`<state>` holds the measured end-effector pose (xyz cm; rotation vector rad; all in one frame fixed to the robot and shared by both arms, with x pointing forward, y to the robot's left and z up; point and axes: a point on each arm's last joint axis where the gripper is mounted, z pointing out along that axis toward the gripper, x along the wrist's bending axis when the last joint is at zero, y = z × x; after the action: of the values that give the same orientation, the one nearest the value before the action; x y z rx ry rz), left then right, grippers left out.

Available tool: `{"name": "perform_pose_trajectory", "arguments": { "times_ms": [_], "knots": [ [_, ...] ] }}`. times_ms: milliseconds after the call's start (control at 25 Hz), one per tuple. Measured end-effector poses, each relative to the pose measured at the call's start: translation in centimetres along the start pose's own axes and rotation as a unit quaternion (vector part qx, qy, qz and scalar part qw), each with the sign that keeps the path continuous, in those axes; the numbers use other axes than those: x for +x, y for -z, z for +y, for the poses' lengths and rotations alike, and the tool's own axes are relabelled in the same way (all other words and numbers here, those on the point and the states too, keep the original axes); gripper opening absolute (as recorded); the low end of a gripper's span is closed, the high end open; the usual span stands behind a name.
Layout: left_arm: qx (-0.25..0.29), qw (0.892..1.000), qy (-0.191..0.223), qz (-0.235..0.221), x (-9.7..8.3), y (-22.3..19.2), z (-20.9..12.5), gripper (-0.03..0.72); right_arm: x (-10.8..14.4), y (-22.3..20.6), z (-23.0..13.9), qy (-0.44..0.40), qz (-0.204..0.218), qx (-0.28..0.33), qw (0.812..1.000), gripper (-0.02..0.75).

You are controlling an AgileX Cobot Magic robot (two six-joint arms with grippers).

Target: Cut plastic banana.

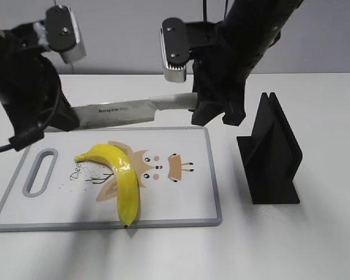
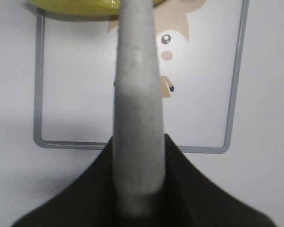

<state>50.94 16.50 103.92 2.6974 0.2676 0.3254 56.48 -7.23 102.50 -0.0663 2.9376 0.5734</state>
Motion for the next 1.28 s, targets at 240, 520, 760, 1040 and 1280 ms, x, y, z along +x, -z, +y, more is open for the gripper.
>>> {"name": "perform_pose_trajectory", "arguments": {
  "times_ms": [240, 520, 760, 1040, 1280],
  "knots": [
    [-0.022, 0.999, -0.014, 0.028, -0.9, 3.1, 0.4, -0.003, 0.5, 2.4, 0.8, 0.000, -0.014, -0.030, 0.999, 0.197],
    [-0.023, 0.999, -0.012, 0.032, -0.8, 3.1, 0.4, 0.027, 0.6, 2.4, 0.8, -0.001, -0.014, -0.030, 0.999, 0.198],
    [-0.047, 0.997, 0.007, 0.063, -0.2, 3.2, 0.8, 0.442, 0.6, 2.4, 0.9, -0.022, -0.010, -0.037, 0.999, 0.190],
    [-0.064, 0.994, 0.013, 0.090, 0.3, 3.3, 1.1, 0.643, 0.6, 2.4, 0.9, -0.031, -0.010, -0.035, 0.999, 0.190],
    [-0.059, 0.979, 0.131, 0.143, 1.1, 4.4, 0.5, 0.638, 0.4, 2.7, 0.9, -0.166, -0.014, -0.030, 0.986, 0.190]
  ]
}}
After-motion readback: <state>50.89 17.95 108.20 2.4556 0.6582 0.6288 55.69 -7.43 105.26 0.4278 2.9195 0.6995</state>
